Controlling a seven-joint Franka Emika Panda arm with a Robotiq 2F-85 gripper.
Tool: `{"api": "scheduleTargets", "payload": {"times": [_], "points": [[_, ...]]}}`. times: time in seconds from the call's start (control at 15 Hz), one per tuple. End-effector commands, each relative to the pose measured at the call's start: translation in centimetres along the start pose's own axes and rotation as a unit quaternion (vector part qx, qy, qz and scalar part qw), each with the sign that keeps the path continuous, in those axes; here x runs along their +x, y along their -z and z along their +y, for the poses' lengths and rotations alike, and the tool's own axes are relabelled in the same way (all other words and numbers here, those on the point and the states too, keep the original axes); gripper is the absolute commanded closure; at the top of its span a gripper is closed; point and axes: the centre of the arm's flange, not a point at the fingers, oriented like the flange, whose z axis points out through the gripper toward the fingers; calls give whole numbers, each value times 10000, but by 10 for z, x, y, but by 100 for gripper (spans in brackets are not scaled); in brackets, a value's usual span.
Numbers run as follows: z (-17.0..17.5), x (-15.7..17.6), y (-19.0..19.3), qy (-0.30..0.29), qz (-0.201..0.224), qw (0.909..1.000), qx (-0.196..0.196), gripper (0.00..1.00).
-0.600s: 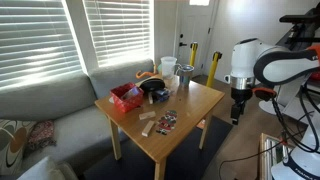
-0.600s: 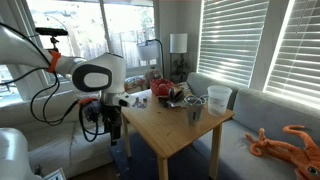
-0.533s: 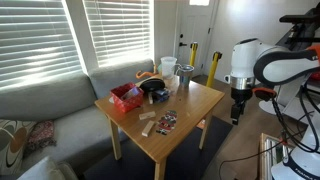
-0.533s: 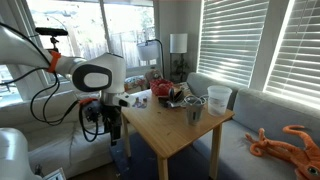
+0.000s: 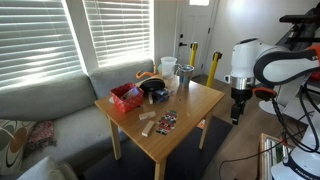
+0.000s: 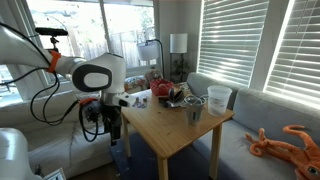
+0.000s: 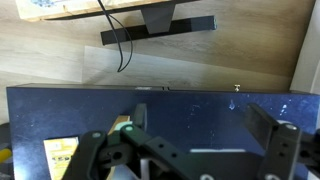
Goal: Pick up the middle wooden block on the table and place it across the silver cup
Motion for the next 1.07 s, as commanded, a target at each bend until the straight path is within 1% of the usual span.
{"api": "scheduleTargets", "payload": {"times": [0.0,0.2,0.27,0.4,0.53,0.73,0.93,1.0], "points": [[0,0,0,0,0,10000,0,0],[-21,8,29,329,312,9988,-174,0],[-31,14,42,483,497,9972,-293,0],[-54,21,67,907,782,9920,-401,0],[-80,32,91,1372,1140,9830,-440,0],[-107,56,123,1955,1637,9665,-303,0],[-122,82,145,2541,1995,9462,-164,0],[-126,91,151,2775,2083,9378,-109,0]]}}
